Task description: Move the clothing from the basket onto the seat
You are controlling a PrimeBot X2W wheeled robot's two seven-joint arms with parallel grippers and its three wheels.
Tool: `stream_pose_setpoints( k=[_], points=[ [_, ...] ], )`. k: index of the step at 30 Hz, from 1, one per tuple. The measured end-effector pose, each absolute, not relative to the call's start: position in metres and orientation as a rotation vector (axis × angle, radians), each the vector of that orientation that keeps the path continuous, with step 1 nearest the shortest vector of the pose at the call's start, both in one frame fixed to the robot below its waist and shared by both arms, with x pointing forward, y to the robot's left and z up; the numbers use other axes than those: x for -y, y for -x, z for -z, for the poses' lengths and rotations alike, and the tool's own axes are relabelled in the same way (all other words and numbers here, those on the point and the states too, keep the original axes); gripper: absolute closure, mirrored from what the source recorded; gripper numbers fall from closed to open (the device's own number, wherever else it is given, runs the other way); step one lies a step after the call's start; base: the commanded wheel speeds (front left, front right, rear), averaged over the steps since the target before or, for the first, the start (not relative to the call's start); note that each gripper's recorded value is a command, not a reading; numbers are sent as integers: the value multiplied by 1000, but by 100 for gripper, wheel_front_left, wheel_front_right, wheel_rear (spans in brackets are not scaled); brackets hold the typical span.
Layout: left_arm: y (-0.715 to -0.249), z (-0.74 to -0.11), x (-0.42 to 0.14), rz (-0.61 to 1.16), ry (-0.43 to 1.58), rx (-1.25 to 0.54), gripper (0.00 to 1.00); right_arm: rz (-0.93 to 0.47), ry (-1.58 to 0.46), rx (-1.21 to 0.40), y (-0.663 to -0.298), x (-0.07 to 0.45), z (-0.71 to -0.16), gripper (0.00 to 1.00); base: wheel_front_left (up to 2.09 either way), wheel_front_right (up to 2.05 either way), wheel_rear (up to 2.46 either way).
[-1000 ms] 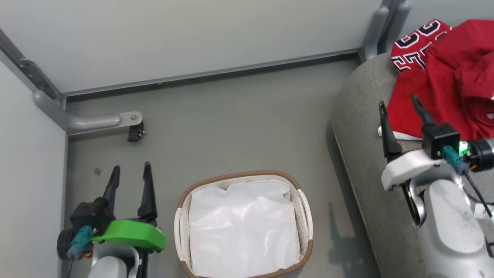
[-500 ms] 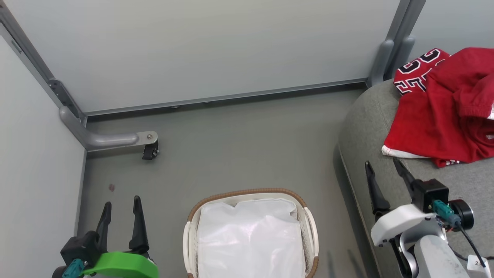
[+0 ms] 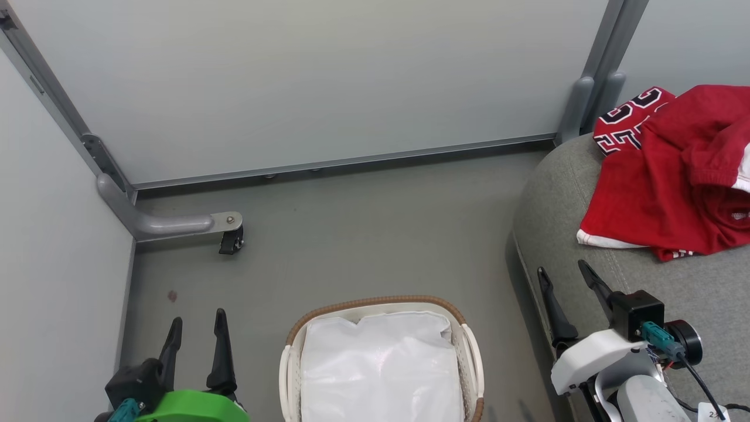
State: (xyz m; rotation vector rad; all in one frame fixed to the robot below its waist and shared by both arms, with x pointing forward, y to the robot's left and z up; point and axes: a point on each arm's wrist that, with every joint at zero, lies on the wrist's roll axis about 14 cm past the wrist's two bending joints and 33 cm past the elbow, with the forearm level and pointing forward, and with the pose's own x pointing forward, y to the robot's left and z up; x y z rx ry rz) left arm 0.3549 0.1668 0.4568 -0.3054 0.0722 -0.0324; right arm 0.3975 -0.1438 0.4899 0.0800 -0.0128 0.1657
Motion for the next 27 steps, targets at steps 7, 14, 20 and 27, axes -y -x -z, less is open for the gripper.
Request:
stream_pose_setpoints(
  k=[7, 14, 20, 27],
  points=[
    [-354, -455, -167, 32, 305, -79, 0, -169, -83, 11, -397, 142, -489, 0, 0, 0, 0],
    [-350, -444, -163, 34, 308, -115, 100, -166, -89, -31, -391, 142, -476, 100, 0, 0, 0],
    [-347, -436, -167, 6, 375, -152, 100, -129, -171, -83, -387, 148, -464, 100, 0, 0, 0],
    [-348, -436, -174, -34, 487, -161, 100, -86, -306, -84, -389, 156, -468, 100, 0, 0, 0]
  ],
)
